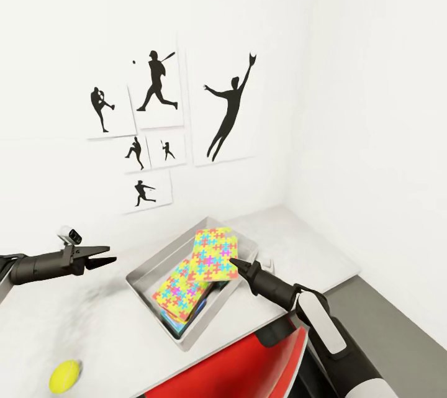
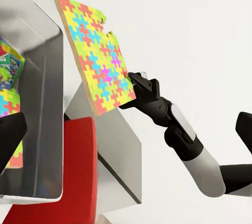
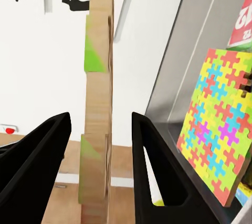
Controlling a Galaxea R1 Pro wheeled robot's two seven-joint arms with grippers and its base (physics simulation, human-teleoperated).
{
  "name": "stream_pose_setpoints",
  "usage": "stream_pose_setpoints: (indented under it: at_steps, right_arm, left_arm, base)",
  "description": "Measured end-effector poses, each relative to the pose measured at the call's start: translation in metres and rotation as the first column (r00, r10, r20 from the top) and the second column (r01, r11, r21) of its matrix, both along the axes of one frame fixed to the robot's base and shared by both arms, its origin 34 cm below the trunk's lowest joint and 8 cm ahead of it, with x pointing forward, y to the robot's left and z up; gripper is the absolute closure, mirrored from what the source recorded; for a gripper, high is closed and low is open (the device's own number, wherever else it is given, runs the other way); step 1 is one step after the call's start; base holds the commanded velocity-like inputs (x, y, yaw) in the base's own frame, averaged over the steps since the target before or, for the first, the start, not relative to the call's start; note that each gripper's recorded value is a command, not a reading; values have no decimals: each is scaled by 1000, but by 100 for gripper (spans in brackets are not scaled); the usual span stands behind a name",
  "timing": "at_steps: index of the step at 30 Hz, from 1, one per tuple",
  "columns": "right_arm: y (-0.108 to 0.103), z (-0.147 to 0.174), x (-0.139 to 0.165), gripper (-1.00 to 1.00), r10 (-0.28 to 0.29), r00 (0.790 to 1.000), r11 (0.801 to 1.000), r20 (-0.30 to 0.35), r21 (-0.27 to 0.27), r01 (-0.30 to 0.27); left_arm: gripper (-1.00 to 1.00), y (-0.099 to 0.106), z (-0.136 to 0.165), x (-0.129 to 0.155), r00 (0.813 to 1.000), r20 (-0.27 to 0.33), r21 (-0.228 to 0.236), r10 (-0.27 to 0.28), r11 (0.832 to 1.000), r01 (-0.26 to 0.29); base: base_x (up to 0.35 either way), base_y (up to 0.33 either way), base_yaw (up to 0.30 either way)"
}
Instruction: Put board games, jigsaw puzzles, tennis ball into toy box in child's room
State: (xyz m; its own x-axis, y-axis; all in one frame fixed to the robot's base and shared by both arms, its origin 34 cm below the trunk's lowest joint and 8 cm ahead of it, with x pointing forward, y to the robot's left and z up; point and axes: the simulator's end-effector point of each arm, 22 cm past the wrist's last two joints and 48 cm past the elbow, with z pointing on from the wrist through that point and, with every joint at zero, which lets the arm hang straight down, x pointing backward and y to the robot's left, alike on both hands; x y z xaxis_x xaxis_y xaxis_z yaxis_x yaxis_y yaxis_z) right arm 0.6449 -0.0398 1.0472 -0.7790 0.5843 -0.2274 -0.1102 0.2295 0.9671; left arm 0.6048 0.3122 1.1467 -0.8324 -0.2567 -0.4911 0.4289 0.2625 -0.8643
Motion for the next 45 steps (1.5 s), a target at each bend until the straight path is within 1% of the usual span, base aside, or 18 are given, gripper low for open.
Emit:
stream_pose_setpoints:
  at_steps: [5,7,8,9,14,30,39,45]
  right_arm:
    - [-1,-1,2,100,-11,1000,1000,7,-8,11]
    - [-4,-3,5,100,-29,999,999,25,-38,29]
    - [-4,-6,7,100,-34,999,997,41,-66,36]
    - [-4,-7,7,100,-34,998,996,48,-77,38]
    - [-4,-9,8,100,-36,998,994,60,-99,41]
    - [-3,-8,7,100,-33,997,994,64,-101,40]
    - [-3,-10,7,100,-34,998,993,60,-109,41]
    - [-3,-9,7,100,-34,997,994,63,-102,40]
  left_arm:
    - [-100,0,0,0,1000,0,0,0,1000,0]
    - [-100,0,0,0,1000,0,0,0,1000,0]
    - [-100,0,0,0,1000,0,0,0,1000,0]
    - [-100,0,0,0,1000,0,0,0,1000,0]
    - [-100,0,0,0,1000,0,0,0,1000,0]
    - [-100,0,0,0,1000,0,0,0,1000,0]
    - [-100,0,0,0,1000,0,0,1,1000,-1]
    - [-100,0,-1,0,1000,-1,0,0,1000,0]
  base:
    - [2,0,0]
    - [0,0,0]
    - [0,0,0]
    - [0,0,0]
    - [0,0,0]
    - [0,0,1]
    - [48,13,225]
    - [79,29,69]
